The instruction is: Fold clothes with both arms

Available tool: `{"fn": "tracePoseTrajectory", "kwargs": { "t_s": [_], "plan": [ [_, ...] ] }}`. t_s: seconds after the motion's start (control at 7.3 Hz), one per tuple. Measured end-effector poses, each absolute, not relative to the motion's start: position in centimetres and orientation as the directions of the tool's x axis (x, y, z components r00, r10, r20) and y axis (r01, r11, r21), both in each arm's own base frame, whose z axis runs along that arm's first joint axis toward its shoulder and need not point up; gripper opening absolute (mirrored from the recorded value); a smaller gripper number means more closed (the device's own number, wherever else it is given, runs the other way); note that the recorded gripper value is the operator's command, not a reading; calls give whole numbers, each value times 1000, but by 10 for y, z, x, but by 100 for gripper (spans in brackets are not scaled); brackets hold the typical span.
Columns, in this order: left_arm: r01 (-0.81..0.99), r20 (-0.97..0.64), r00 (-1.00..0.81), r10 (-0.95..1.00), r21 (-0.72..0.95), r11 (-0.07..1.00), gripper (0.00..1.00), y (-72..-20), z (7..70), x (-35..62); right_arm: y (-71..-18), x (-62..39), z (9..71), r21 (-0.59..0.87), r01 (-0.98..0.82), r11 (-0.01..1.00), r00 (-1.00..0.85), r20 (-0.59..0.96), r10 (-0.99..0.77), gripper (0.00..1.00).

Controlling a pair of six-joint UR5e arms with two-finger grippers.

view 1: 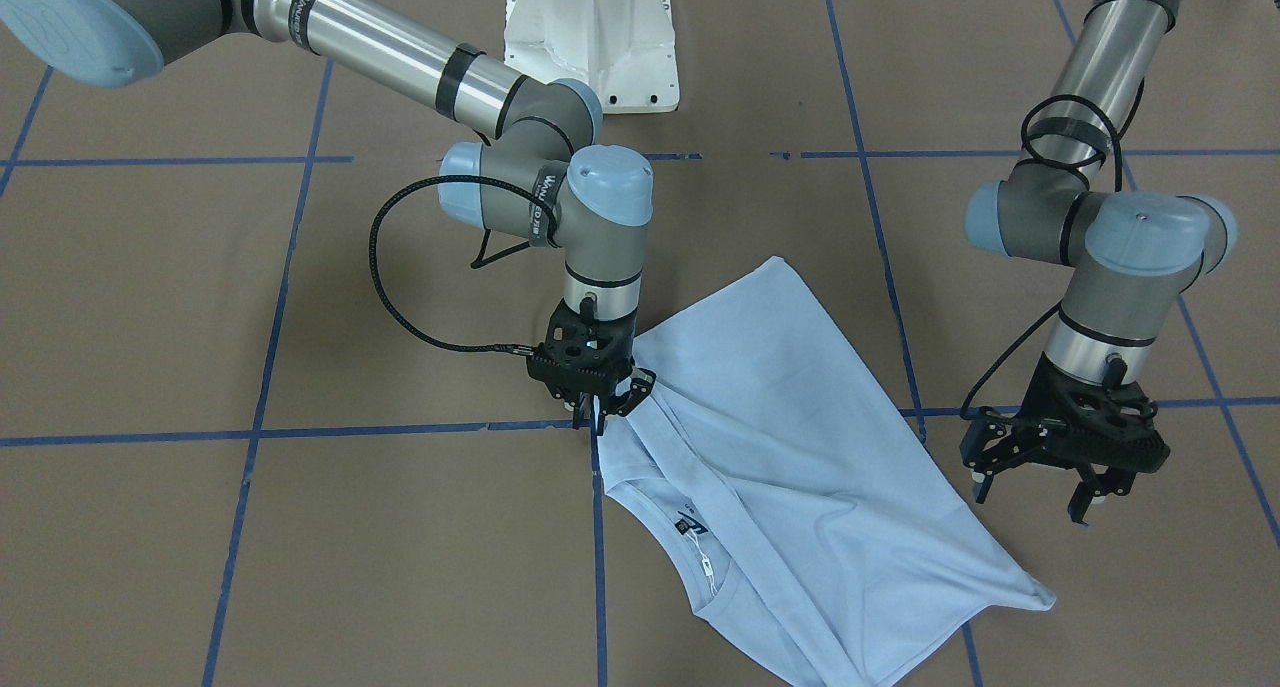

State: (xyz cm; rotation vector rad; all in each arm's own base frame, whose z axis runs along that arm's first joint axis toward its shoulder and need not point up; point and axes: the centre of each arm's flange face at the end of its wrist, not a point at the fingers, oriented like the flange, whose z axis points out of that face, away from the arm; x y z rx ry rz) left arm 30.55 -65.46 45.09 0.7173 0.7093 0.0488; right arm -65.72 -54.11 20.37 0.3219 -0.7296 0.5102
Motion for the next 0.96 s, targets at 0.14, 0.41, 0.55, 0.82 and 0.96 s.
{"fn": "tracePoseTrajectory", "kwargs": {
  "t_s": [0.14, 0.41, 0.55, 0.82, 0.96],
  "plan": [
    [193, -579, 768, 274, 617, 763, 100, -655, 451, 306, -540, -659, 205, 105, -544, 832, 635, 699, 328, 44],
    [193, -579, 768, 274, 617, 763, 100, -655, 451, 305, -536, -664, 208, 107, -539, 835, 641, 696, 325, 43],
    [193, -579, 768, 273, 617, 763, 100, -655, 451, 305, -532, -667, 207, 107, -536, 838, 642, 696, 321, 43],
    [194, -579, 769, 272, 616, 763, 100, -655, 452, 304, -526, -673, 206, 108, -529, 842, 645, 696, 316, 43],
    [194, -579, 769, 272, 616, 763, 100, -655, 452, 304, -525, -674, 207, 109, -528, 842, 647, 695, 315, 32]
  ]
}}
